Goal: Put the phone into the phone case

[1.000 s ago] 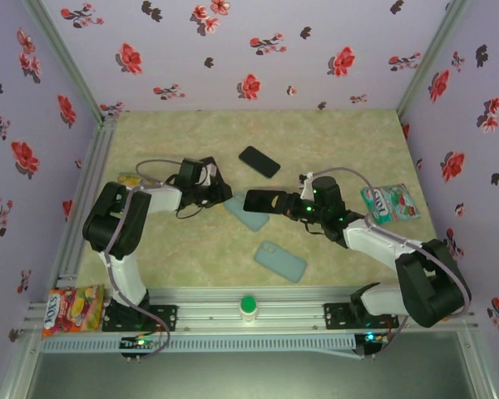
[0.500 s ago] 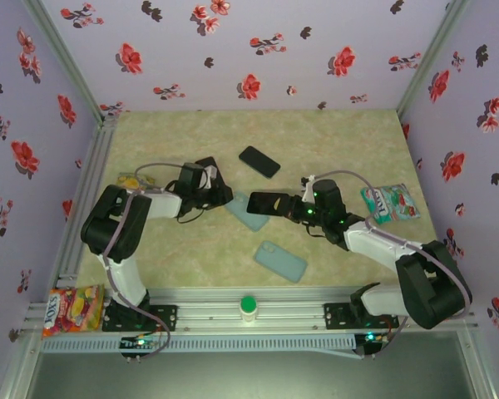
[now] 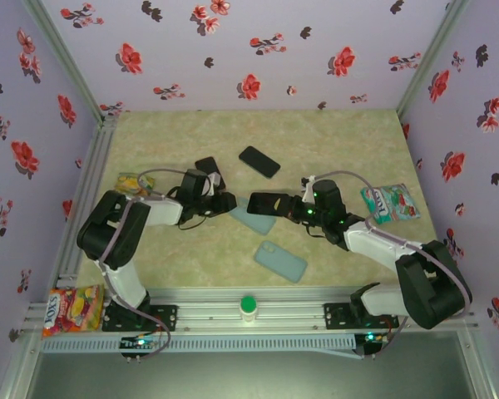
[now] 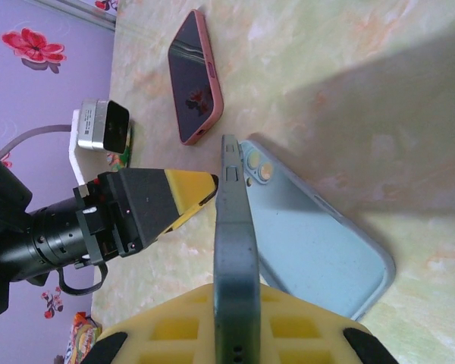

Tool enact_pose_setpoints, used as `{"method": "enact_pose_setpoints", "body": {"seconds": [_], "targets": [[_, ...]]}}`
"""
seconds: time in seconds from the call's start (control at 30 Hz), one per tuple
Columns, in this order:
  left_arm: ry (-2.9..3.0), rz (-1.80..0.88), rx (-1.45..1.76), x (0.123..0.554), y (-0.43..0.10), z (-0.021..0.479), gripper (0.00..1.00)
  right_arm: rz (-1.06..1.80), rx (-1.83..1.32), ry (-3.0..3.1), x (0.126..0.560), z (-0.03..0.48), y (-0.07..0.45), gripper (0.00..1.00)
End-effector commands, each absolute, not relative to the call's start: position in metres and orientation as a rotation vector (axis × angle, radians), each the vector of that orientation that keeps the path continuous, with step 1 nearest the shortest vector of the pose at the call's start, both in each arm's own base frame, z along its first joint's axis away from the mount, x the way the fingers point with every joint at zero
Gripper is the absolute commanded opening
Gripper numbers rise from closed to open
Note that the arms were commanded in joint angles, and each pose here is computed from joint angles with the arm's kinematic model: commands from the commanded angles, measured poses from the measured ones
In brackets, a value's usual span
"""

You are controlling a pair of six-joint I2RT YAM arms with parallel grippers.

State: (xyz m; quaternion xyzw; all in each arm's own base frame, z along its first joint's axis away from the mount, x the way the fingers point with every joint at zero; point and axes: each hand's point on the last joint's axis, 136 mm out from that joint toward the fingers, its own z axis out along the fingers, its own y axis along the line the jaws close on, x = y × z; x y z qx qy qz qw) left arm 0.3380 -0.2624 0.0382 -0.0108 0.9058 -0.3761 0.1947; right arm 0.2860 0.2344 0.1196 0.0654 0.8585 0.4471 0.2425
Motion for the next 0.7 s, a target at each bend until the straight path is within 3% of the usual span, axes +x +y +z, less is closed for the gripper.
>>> {"method": "enact_pose_setpoints", "body": {"seconds": [0.0,0.67], "targets": [[2.530,-1.086,-0.028,0.330,-0.264,0.048,0.44,1.254,0.198,2.311,0.289,0.124,0.241,0.00],[2.431,-1.050,-0.026,0.361,-0.250,0.064,0.44,1.151,0.449,2.244,0.277,0.111,0.263,0.00]]}}
